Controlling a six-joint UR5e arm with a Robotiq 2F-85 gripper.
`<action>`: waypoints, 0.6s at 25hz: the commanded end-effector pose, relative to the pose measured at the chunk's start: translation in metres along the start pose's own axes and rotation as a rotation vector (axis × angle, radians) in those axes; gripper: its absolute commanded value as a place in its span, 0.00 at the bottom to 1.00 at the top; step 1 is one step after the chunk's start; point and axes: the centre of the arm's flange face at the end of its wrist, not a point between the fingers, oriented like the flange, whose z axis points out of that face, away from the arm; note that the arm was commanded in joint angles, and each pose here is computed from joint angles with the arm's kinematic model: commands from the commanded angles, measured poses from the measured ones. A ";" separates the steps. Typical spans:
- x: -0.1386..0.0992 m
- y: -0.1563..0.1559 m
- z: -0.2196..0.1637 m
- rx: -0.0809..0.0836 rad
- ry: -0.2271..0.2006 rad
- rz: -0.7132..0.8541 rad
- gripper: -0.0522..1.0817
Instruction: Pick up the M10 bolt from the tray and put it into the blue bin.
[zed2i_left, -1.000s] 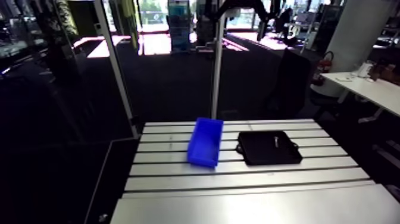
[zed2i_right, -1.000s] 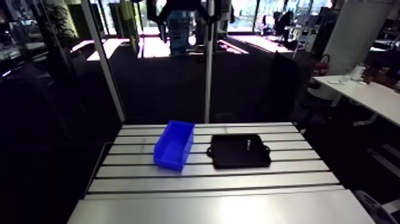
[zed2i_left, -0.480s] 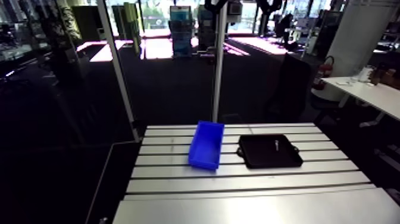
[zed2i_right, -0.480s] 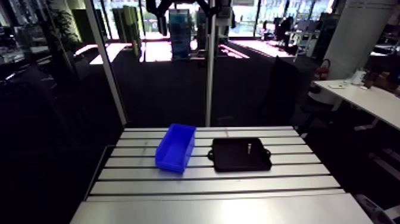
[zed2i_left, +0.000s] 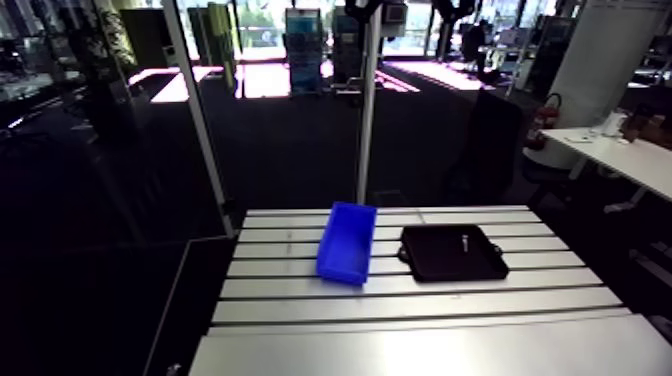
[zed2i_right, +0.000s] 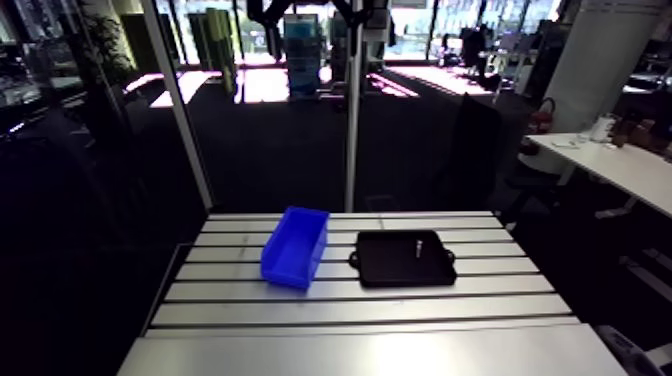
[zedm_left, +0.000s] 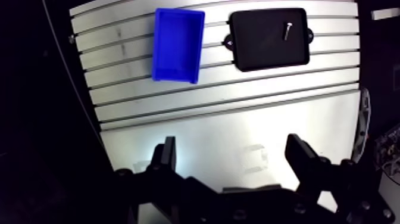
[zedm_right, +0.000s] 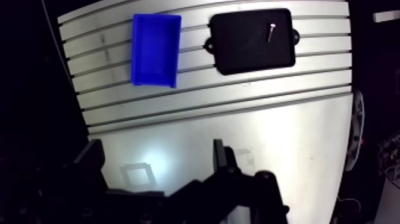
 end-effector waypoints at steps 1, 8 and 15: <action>0.000 0.001 0.001 -0.001 -0.002 0.002 0.05; 0.001 0.004 0.004 -0.009 -0.004 0.009 0.05; 0.020 0.046 0.019 -0.004 0.024 0.073 0.05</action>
